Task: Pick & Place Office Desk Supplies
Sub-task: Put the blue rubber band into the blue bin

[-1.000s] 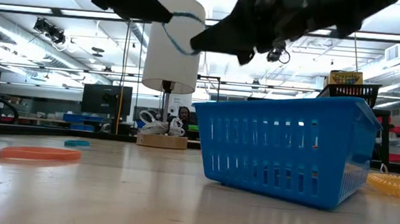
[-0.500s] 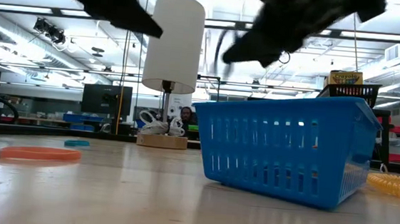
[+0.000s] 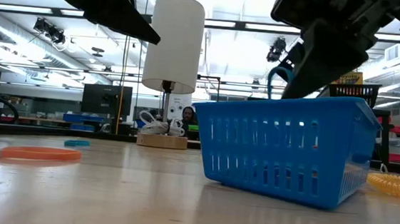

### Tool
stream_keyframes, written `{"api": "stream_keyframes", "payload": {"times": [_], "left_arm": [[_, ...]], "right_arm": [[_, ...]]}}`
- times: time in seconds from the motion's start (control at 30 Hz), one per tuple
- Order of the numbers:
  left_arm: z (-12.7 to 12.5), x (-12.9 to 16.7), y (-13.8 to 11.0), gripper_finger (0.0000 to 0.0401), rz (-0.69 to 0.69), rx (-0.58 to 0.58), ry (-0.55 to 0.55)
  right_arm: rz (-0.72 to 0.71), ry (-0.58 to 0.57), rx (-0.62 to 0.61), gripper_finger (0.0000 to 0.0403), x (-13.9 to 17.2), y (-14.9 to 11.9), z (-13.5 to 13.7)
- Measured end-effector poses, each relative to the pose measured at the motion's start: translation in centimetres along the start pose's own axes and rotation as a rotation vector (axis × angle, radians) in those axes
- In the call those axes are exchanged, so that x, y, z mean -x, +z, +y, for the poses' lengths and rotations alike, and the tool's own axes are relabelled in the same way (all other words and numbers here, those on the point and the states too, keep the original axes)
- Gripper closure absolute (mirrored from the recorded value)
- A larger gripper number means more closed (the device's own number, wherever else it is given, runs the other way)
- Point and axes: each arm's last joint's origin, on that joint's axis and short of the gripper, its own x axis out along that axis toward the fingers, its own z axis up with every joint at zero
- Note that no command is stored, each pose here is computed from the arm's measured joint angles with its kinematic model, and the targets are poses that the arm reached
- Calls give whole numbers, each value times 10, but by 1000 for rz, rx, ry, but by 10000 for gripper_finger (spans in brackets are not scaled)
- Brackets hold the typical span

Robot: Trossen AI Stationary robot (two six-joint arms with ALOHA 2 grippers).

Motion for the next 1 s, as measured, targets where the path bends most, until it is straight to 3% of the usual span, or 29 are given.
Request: {"api": "stream_keyframes", "payload": {"times": [0.27, 0.63, 0.8, 1.0], "left_arm": [[1, -1, -1, 281, 7, 2, 7], [1, -1, -1, 281, 6, 2, 7], [1, -1, -1, 281, 6, 3, 7], [1, -1, -1, 281, 6, 3, 7]], "right_arm": [[42, 38, 2, 371, -4, -3, 0], [65, 154, 45, 243, -3, -5, 7], [49, 101, 63, 190, -4, -5, 8], [37, 2, 151, 175, 1, -1, 18]]}}
